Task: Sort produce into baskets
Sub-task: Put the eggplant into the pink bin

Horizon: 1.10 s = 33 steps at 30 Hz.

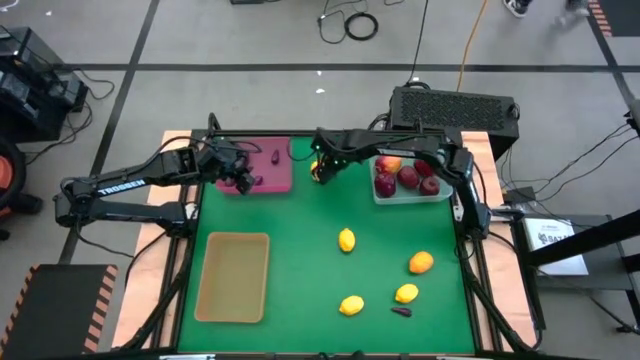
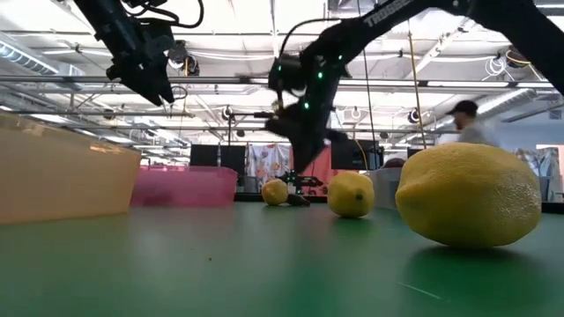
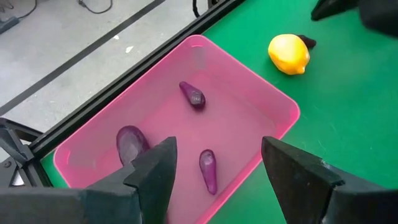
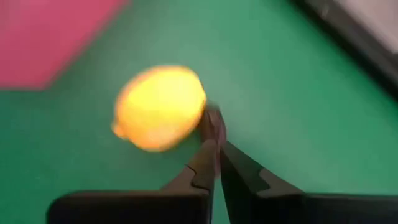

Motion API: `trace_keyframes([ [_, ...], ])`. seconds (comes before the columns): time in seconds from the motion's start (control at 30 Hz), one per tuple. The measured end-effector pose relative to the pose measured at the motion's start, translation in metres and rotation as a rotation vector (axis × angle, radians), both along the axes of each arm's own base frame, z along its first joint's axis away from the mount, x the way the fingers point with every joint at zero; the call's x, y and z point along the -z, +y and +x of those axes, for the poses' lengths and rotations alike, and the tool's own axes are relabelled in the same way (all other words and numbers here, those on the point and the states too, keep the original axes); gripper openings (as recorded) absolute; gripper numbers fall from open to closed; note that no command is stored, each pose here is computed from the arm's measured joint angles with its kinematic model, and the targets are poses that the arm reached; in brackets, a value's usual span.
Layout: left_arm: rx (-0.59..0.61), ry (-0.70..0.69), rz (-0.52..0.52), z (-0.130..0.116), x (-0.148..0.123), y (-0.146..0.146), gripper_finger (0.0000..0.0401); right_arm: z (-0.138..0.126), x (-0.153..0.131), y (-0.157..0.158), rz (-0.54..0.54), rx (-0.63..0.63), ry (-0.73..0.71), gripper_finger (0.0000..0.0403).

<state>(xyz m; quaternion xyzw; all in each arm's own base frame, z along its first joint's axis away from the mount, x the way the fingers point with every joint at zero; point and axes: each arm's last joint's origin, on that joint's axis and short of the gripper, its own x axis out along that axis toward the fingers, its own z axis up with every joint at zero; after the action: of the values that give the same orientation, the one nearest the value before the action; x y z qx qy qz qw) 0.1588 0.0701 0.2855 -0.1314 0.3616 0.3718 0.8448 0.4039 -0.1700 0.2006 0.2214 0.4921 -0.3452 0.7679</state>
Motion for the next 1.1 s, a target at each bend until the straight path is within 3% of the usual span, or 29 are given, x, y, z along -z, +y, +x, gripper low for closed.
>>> trace_keyframes([
  [0.2, -0.001, -0.001, 0.004, 0.0, 0.0, 0.0, 0.0242, 0.007, -0.029, 0.011, -0.05, -0.025, -0.156, 0.0002],
  [0.43, 0.009, 0.009, 0.015, 0.0, 0.0, 0.0, 0.0242, 0.03, -0.043, 0.036, -0.056, -0.122, -0.362, 0.0001],
  [0.57, 0.01, 0.008, 0.013, 0.0, 0.0, 0.0, 0.0242, 0.028, -0.037, 0.041, -0.089, -0.108, -0.283, 0.0001],
  [0.73, 0.014, 0.007, 0.009, 0.0, 0.0, 0.0, 0.0242, 0.012, -0.029, 0.025, -0.036, -0.089, -0.149, 0.0021],
  [0.87, 0.014, 0.006, 0.008, 0.0, 0.0, 0.0, 0.0242, -0.001, -0.022, 0.009, -0.013, -0.065, -0.059, 0.0066],
  [1.1, 0.011, -0.003, 0.007, 0.001, -0.001, 0.0, 0.0242, -0.005, -0.014, -0.006, 0.007, -0.011, -0.045, 0.0154],
])
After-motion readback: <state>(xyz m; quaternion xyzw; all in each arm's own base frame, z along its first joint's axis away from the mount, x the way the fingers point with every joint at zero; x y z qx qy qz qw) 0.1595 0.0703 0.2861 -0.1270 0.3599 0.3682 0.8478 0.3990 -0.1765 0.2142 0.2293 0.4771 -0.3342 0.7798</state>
